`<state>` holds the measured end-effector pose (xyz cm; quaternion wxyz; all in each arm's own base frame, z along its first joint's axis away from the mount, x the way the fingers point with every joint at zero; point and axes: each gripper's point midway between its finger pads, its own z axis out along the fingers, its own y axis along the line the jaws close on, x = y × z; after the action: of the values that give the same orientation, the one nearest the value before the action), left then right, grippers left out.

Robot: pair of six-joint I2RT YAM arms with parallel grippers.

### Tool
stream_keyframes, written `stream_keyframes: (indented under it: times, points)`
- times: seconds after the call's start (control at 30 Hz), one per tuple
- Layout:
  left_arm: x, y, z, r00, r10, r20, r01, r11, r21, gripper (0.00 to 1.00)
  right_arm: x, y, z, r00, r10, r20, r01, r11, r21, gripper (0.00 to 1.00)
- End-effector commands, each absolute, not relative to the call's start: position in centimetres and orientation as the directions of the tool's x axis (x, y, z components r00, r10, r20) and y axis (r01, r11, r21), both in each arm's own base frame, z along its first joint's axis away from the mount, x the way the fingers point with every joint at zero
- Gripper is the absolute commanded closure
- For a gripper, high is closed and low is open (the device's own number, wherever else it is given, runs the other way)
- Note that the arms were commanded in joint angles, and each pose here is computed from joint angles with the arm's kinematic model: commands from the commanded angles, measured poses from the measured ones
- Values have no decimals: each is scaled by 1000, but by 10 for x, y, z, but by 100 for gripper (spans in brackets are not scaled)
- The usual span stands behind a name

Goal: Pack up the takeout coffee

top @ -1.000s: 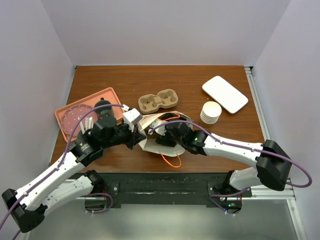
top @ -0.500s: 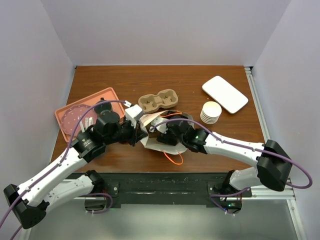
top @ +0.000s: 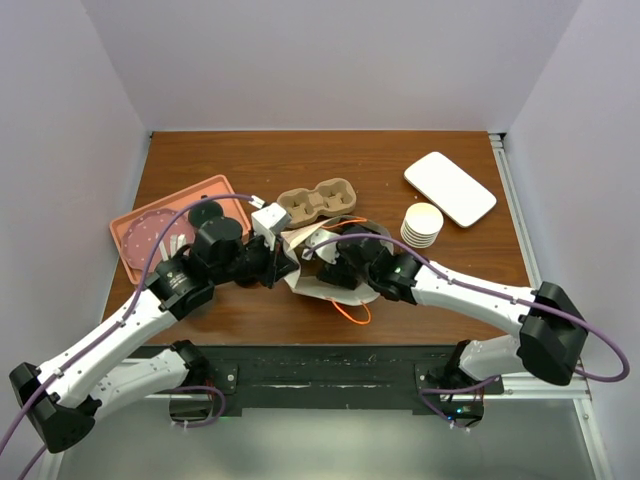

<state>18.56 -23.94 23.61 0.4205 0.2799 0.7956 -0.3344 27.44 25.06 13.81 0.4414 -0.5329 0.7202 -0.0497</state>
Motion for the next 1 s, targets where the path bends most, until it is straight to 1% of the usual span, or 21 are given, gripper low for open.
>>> stream_keyframes:
  times: [0.0,0.6,0.97]
  points:
    - [180,-250,265,-470,112,-875,754,567,-333,100,287,247,178,-63,-749,-660,-660,527,-535,1]
    - [177,-257,264,-510,105,-854,747,546,-379,100,295,238,189,-106,-722,-684,-637,577,-511,1]
    - [173,-260,267,-527,113,-842,751,526,-400,100,297,243,191,-166,-668,-725,-631,637,-443,1]
